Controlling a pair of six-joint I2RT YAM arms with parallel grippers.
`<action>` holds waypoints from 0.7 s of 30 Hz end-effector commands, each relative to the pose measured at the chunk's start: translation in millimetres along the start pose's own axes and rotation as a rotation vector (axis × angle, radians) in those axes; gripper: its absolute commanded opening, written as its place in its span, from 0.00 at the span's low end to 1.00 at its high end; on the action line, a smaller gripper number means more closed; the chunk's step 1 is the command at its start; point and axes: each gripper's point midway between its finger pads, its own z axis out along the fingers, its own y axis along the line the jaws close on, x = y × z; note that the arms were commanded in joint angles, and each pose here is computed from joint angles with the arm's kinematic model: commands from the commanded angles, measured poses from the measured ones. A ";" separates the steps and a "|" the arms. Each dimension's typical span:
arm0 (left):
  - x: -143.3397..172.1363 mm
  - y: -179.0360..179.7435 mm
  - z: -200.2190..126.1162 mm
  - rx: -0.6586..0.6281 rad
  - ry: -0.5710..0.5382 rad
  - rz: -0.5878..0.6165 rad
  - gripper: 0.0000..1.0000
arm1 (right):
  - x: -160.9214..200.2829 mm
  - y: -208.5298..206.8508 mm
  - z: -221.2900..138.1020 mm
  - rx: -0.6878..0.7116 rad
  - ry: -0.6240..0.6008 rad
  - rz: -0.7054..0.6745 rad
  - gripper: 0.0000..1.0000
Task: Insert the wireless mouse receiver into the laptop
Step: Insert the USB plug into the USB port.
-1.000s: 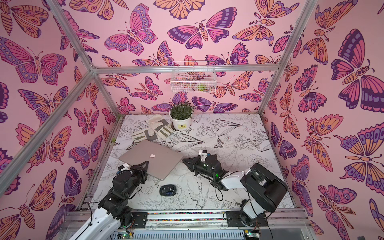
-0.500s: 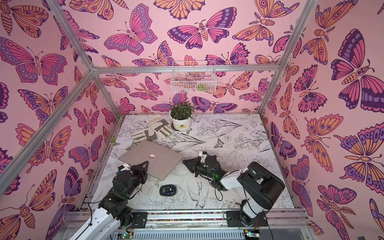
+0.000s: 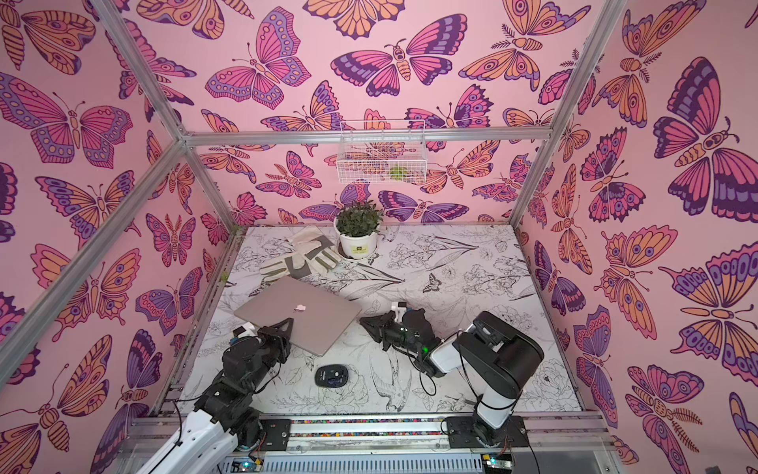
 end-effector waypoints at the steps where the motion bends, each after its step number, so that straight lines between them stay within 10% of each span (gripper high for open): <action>1: 1.6 -52.7 -9.5 0.209 0.009 -0.016 0.00 | 3.5 16.3 6.4 -0.048 0.014 -0.010 0.00; 21: 1.9 -52.7 -9.0 0.206 0.011 -0.021 0.00 | 1.8 9.3 8.1 -0.038 0.017 0.000 0.00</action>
